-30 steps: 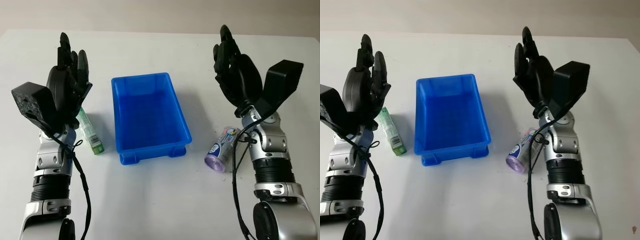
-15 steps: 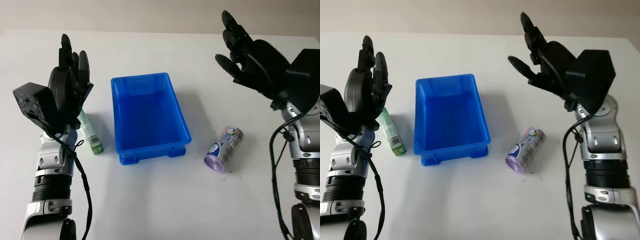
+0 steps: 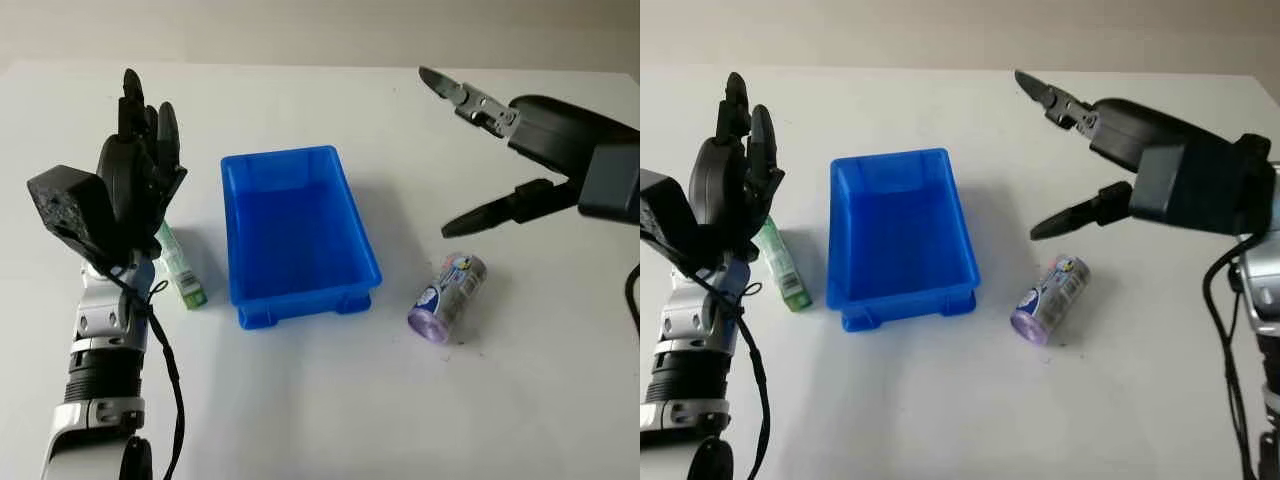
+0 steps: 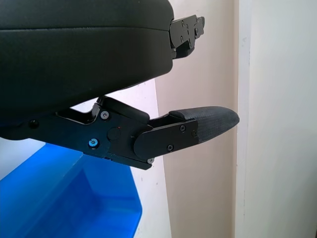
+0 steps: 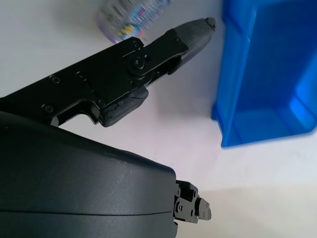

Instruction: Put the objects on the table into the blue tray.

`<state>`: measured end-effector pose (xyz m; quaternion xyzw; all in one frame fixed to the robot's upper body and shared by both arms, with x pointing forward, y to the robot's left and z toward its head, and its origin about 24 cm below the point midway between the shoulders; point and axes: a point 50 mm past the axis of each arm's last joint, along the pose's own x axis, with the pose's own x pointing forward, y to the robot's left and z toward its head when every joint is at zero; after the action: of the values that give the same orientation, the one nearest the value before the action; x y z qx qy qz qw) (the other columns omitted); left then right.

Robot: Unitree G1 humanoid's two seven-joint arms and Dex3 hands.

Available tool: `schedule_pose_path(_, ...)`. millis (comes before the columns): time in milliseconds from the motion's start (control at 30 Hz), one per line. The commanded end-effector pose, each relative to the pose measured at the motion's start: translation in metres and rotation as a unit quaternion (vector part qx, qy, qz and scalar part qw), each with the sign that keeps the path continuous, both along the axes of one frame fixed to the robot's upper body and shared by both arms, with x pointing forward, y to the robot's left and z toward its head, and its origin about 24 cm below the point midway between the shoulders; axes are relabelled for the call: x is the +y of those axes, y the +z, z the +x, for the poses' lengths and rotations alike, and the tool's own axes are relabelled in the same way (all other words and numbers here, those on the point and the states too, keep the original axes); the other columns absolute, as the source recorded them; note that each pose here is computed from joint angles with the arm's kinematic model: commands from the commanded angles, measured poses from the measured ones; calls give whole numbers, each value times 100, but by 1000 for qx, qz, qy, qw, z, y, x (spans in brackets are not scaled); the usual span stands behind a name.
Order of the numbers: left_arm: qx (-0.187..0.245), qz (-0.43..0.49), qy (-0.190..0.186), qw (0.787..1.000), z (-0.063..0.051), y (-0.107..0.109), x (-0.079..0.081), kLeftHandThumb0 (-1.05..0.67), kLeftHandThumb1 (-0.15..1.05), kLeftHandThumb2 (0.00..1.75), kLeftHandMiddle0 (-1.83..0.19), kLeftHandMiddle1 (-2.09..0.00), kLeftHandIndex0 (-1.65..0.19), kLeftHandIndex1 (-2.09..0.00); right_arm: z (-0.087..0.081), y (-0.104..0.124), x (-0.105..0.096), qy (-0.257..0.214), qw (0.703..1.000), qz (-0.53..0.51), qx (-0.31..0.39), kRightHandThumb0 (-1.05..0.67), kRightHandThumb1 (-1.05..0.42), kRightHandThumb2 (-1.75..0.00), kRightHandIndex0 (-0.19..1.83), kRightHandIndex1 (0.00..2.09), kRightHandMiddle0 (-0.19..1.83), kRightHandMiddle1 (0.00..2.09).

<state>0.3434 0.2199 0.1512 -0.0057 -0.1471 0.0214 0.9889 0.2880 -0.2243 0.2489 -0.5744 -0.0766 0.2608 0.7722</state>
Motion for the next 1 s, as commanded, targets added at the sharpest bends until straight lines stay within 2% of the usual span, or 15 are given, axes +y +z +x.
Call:
schedule_pose_path(0, -6, 9, 1, 1000, 2, 6, 2, -69, 105, 63, 19, 0, 19, 0, -9, -2, 2, 14, 999, -52, 0, -60, -73, -3, -19, 3, -14, 5)
schedule_pose_path(133, -6, 10, -4, 1000, 3, 6, 3, -68, 105, 64, 19, 0, 19, 0, -17, -6, 3, 38, 991, -130, -9, -57, -74, -5, -18, 4, -13, 6)
schedule_pose_path(300, -5, 14, -10, 1000, 4, 6, 3, -68, 105, 65, 19, 0, 19, 0, -20, -19, 1, 77, 986, -146, -25, -53, -74, -5, -14, 6, -9, 7)
schedule_pose_path(533, -8, 17, -8, 1000, 4, 7, 4, -67, 105, 64, 19, 0, 19, 0, -22, -31, 0, 106, 977, -180, -41, -60, -76, -6, -13, 6, -7, 6)
schedule_pose_path(567, -8, 18, -7, 1000, 4, 7, 4, -68, 105, 64, 19, 0, 19, 0, -22, -33, 0, 110, 976, -185, -42, -66, -81, -8, -12, 6, -7, 6)
schedule_pose_path(667, -7, 19, -5, 1000, 4, 7, 4, -68, 105, 64, 19, 0, 19, 0, -22, -41, -1, 115, 975, -188, -38, -69, -84, -8, -11, 6, -6, 6)
schedule_pose_path(767, -7, 18, -7, 1000, 4, 7, 4, -68, 105, 64, 19, 0, 19, 0, -21, -48, -2, 118, 976, -178, -35, -67, -85, -7, -11, 6, -6, 6)
schedule_pose_path(967, -8, 23, -6, 1000, 3, 7, 4, -68, 105, 65, 19, 0, 19, 0, -17, -62, -8, 110, 977, -181, -30, -47, -79, -5, -7, 7, -3, 6)
